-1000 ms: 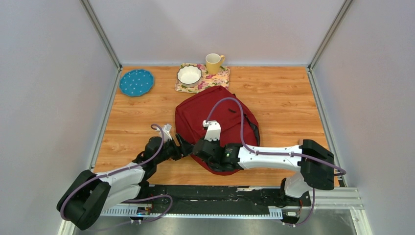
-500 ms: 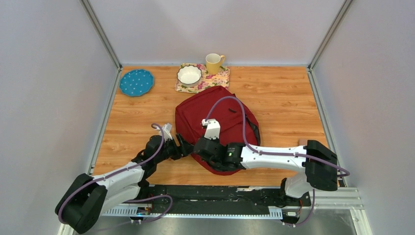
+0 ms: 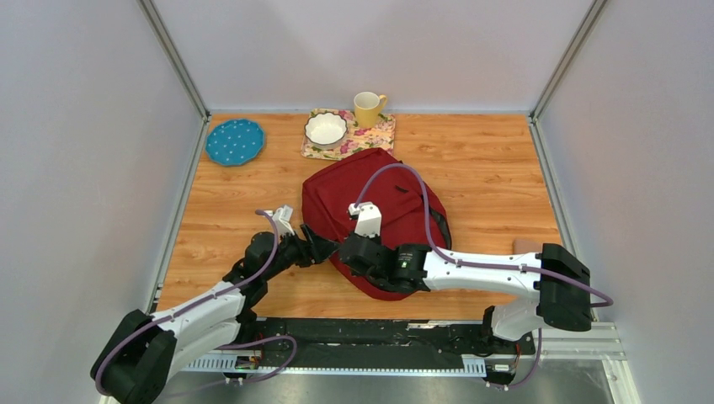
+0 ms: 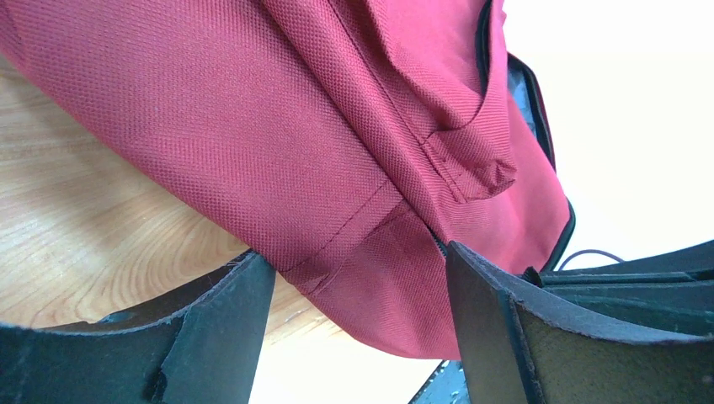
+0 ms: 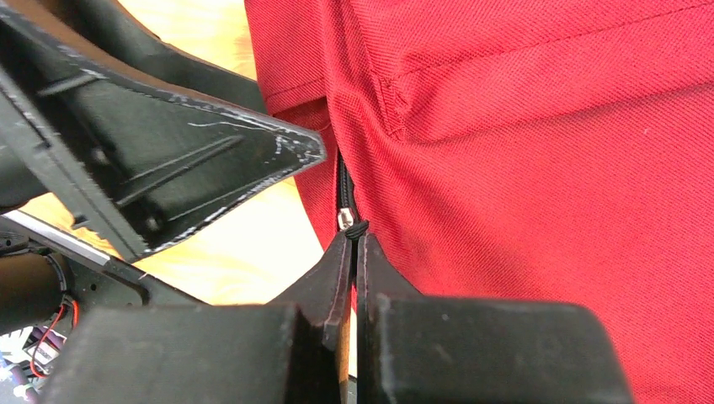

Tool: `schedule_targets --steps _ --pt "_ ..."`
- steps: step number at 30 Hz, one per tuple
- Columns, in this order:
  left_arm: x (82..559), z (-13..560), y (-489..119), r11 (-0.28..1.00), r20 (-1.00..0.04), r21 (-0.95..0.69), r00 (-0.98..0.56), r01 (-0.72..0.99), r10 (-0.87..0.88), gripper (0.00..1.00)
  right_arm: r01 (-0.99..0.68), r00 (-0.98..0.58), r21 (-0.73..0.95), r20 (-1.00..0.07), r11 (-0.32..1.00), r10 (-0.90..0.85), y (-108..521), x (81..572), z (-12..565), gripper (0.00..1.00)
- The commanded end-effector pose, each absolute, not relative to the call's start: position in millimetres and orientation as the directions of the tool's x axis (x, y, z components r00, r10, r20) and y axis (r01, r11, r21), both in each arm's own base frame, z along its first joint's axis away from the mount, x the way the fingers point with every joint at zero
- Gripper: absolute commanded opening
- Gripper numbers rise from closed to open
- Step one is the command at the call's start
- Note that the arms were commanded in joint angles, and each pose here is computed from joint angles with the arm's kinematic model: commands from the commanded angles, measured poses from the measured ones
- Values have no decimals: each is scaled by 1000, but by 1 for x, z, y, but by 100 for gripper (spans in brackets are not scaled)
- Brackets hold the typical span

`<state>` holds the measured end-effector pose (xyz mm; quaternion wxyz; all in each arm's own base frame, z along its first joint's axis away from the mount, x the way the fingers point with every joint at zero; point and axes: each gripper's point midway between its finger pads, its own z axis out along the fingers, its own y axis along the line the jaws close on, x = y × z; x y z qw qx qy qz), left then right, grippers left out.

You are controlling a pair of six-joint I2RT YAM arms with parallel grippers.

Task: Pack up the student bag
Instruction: Zip the student bag at the center of the board.

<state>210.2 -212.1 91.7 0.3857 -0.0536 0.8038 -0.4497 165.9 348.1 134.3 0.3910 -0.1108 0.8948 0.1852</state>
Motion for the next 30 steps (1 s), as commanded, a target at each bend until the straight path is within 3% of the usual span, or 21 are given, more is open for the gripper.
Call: schedule_targets --steps 1,8,12,18,30 --pt "220 123 -212 544 -619 -768 -610 338 -495 81 -359 -662 263 -748 896 -45 350 163 146 0" --pt "216 122 -222 520 -550 -805 -688 285 -474 81 -369 -663 261 -747 892 -56 351 162 146 0" --pt "201 91 -207 634 -532 -748 -749 197 -395 81 -377 -655 261 -753 889 -57 354 163 152 0" --pt "206 98 -171 734 -617 -667 -650 131 -444 81 -387 -660 265 -748 883 -65 359 162 152 0" --pt "227 124 -225 632 -570 -732 -737 254 -364 82 -406 -671 289 -739 867 -67 363 157 151 0"
